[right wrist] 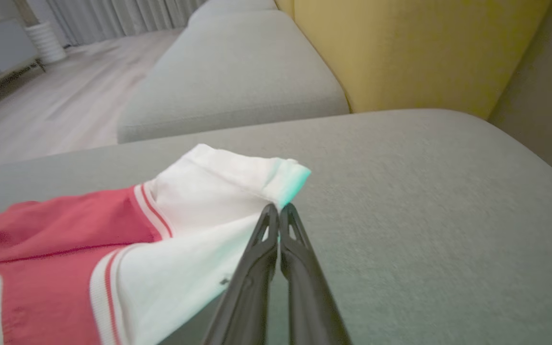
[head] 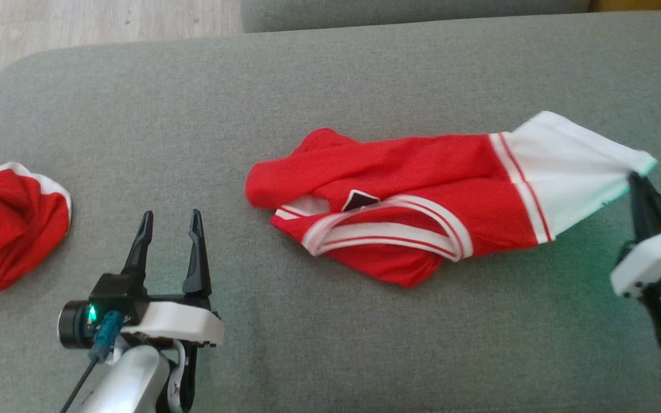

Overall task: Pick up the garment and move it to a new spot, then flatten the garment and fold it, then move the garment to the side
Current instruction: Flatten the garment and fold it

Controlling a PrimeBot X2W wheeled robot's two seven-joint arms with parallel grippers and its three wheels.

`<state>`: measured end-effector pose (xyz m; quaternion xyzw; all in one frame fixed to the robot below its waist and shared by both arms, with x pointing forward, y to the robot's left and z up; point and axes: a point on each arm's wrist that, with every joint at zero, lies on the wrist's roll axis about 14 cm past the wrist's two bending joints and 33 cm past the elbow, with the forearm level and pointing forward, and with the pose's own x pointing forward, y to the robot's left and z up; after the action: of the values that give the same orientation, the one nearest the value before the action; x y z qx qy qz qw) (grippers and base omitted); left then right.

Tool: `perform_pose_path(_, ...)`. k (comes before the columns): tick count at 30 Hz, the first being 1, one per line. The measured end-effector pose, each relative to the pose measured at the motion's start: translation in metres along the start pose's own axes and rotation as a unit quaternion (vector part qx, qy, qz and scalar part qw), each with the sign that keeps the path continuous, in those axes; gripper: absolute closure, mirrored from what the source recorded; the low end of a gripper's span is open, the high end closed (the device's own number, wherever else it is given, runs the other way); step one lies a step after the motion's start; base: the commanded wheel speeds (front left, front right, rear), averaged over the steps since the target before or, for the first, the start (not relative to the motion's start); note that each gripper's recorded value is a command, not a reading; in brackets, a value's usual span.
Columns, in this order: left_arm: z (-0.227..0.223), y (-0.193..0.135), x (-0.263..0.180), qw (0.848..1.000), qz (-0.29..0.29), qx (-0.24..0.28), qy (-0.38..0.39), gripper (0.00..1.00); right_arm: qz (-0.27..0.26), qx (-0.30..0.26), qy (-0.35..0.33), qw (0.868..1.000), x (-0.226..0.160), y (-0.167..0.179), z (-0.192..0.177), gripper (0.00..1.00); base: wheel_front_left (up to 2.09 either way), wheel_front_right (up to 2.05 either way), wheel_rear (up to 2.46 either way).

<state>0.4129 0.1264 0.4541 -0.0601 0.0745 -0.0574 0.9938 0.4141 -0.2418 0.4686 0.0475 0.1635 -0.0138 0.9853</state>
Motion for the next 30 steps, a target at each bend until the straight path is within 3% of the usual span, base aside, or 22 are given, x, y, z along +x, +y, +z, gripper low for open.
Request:
perform_pose_path(7, -0.008, -0.002, 0.001, 1.0, -0.002, 0.0, 0.011, 0.0, -0.066, 0.008, 0.045, 0.997, 0.007, -0.049, -0.029, 1.0, 0.0, 0.0, 0.0)
perform_pose_path(8, -0.008, -0.002, 0.001, 1.0, -0.004, -0.001, 0.011, 0.0, -0.071, 0.006, 0.047, 0.996, 0.01, -0.052, -0.031, 0.35, 0.0, 0.0, 0.0)
perform_pose_path(9, -0.007, -0.002, 0.002, 1.0, -0.004, -0.001, 0.01, 0.0, -0.075, 0.007, 0.046, 0.996, 0.012, -0.055, -0.032, 0.0, 0.0, 0.0, 0.0)
perform_pose_path(13, -0.005, 0.002, 0.001, 1.0, 0.002, 0.0, 0.007, 0.0, -0.087, 0.004, 0.031, 0.996, 0.017, -0.061, -0.031, 0.0, 0.0, 0.0, 0.0)
perform_pose_path(18, -0.002, 0.005, -0.002, 1.0, 0.007, 0.002, 0.003, 0.0, -0.102, -0.023, -0.053, 0.993, 0.013, -0.065, 0.0, 0.0, 0.0, 0.0, 0.0)
perform_pose_path(23, 0.005, 0.012, -0.005, 1.0, 0.019, 0.008, -0.006, 0.0, -0.051, -0.037, -0.138, 0.988, 0.008, -0.013, 0.041, 0.0, 0.0, 0.0, 0.0)
perform_pose_path(30, 0.008, 0.02, -0.015, 0.999, 0.032, 0.015, -0.011, 0.0, 0.02, -0.034, -0.139, 0.99, -0.021, 0.041, 0.029, 0.0, 0.0, 0.0, 0.0)
